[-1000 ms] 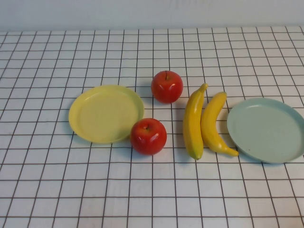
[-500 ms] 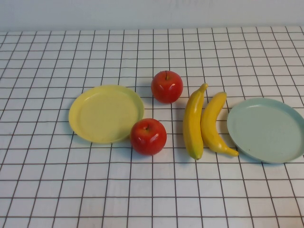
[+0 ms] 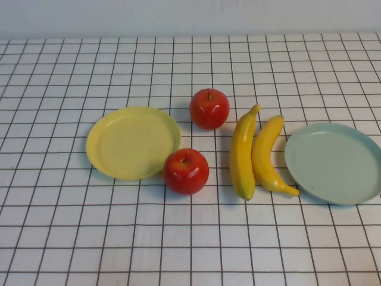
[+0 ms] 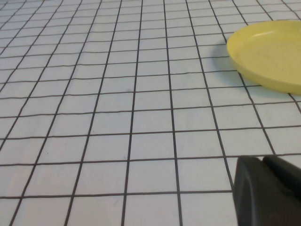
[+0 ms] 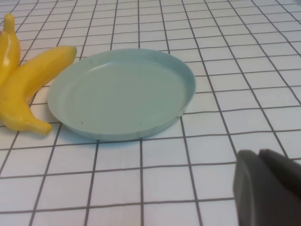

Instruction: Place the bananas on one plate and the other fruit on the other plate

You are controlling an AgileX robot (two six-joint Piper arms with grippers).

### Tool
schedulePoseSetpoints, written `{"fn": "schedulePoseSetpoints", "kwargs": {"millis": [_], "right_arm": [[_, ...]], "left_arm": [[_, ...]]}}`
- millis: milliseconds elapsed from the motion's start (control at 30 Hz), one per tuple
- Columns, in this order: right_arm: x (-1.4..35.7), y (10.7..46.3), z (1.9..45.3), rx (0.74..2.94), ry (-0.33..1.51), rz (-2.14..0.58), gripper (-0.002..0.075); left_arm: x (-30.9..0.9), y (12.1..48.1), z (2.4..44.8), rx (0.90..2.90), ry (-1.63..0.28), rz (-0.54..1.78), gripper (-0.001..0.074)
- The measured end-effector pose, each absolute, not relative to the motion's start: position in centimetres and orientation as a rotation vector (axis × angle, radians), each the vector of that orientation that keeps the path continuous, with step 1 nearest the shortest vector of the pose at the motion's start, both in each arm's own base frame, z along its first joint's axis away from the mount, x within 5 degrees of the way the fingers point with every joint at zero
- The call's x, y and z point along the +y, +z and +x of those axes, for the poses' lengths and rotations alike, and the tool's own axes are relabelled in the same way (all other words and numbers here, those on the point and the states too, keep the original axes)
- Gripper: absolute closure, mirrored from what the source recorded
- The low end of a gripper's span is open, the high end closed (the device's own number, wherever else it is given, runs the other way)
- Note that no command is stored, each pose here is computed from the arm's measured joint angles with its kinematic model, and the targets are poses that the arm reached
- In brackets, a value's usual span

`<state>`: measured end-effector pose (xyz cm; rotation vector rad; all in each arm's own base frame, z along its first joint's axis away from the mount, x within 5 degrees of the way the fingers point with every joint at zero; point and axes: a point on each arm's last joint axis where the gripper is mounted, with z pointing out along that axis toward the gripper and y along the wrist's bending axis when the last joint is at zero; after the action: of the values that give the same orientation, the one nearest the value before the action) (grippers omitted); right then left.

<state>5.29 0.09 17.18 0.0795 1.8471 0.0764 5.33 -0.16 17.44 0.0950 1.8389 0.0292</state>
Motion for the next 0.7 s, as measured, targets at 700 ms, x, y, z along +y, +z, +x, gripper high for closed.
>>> {"fn": "schedulePoseSetpoints", "kwargs": {"millis": [700], "right_arm": [[0.1, 17.2, 5.3, 1.847, 0.076, 0.08, 0.0741]], "left_arm": [[0.6, 21.8, 5.4, 1.284, -0.52, -0.499, 0.074]]}}
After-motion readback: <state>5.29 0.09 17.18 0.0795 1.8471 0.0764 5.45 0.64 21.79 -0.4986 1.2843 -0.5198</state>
